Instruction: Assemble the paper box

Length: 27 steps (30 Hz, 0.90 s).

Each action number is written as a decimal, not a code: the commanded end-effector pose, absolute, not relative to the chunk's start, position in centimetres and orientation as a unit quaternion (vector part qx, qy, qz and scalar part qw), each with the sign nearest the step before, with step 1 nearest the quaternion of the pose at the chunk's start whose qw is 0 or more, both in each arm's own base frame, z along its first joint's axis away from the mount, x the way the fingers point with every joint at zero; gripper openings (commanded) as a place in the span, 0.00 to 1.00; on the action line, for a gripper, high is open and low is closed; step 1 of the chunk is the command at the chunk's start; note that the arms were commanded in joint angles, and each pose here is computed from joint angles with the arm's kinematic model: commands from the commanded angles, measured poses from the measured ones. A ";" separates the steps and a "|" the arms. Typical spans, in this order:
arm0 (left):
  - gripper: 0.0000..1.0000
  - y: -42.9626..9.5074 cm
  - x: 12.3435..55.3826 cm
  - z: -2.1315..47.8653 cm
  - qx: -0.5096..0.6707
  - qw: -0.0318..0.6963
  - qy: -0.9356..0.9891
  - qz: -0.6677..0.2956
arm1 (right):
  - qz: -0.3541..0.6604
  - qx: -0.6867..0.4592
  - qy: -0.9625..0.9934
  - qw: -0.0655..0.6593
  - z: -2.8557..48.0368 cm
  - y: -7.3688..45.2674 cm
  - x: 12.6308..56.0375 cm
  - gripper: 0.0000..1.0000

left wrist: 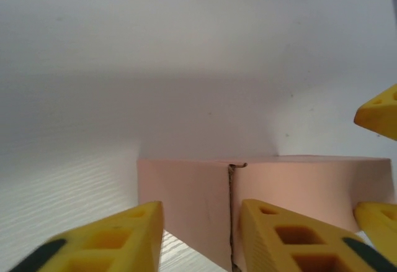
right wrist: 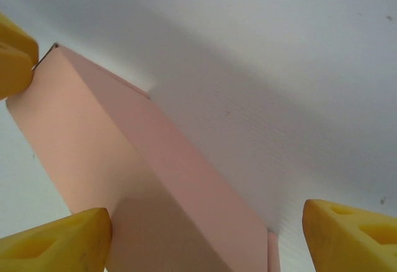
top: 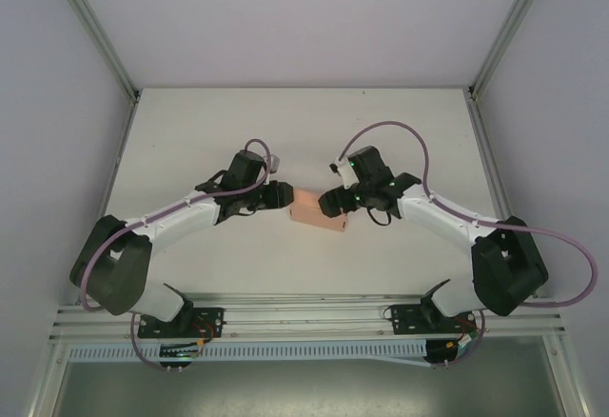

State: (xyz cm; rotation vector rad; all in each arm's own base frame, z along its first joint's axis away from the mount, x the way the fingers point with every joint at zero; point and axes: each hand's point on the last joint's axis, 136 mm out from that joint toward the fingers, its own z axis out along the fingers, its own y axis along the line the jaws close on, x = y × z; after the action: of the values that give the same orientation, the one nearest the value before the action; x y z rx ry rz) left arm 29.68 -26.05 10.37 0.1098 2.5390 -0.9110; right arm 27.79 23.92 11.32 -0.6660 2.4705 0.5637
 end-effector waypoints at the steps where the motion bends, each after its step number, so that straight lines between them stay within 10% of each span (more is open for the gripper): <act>1: 0.28 -23.9 25.8 4.1 0.020 0.116 0.953 -0.278 | 0.182 -0.148 0.932 0.277 11.8 21.2 28.6 0.82; 15: 0.21 -25.5 25.6 4.0 0.054 0.106 0.941 -0.316 | 0.243 0.017 0.928 0.283 13.4 18.9 26.0 0.79; 27: 0.18 -25.6 25.2 3.6 0.057 0.099 0.940 -0.323 | 0.280 0.082 0.933 0.210 7.9 19.6 24.8 0.31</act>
State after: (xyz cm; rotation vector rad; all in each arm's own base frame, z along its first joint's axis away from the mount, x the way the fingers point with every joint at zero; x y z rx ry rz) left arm 29.45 -28.52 10.57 0.2093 2.4829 -1.1047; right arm 26.13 20.01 10.97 0.1401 2.5122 0.7642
